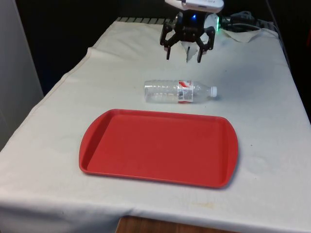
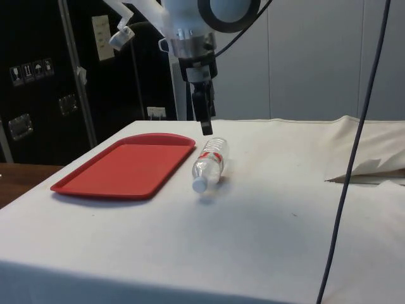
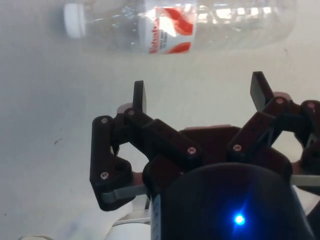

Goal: Place the bottle upright on the tray.

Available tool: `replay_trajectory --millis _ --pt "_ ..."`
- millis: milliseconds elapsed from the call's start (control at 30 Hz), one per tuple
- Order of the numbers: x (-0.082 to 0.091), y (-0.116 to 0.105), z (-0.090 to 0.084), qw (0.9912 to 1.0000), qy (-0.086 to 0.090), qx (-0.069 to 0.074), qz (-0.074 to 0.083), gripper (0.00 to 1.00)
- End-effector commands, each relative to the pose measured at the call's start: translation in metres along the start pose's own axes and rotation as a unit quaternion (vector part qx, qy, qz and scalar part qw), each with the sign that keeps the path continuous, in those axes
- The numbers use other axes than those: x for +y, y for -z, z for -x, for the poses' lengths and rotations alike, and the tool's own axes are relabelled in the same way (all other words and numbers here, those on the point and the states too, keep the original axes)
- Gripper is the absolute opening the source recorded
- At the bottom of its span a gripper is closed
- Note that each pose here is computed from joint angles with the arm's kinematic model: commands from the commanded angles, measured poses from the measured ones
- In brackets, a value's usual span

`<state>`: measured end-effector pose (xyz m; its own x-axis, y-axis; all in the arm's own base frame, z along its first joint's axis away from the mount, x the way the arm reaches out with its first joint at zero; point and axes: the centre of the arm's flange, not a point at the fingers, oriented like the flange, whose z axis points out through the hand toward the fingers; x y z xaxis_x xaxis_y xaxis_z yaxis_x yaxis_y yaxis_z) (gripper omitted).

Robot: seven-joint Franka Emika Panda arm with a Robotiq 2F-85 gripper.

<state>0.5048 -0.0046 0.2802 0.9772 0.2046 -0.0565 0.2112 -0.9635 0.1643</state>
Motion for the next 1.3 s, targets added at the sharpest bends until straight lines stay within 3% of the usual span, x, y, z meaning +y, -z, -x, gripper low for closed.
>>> replay_trajectory --millis 0,67,333,400,567,733,1000,1033,1100,1267 --pt "0.004 -0.001 -0.002 0.99997 0.004 -0.003 0.006 1.0" --pt "0.003 -0.001 -0.001 0.99999 0.002 -0.001 0.003 1.0" --pt "0.01 -0.008 -0.008 0.99955 0.015 -0.013 0.023 1.0" --pt "0.009 -0.008 -0.007 0.99963 0.015 -0.012 0.019 1.0" --pt "0.009 -0.015 -0.009 0.99904 0.025 -0.018 0.031 1.0" --pt "0.011 -0.018 -0.007 0.99886 0.029 -0.021 0.031 1.0" --pt "0.022 -0.022 -0.006 0.99741 0.049 -0.023 0.047 1.0" --pt "0.019 -0.022 -0.005 0.99777 0.045 -0.026 0.042 1.0" --pt "0.024 -0.022 -0.006 0.99691 0.056 -0.024 0.05 1.0" --pt "0.028 -0.022 -0.005 0.996 0.066 -0.025 0.055 1.0"
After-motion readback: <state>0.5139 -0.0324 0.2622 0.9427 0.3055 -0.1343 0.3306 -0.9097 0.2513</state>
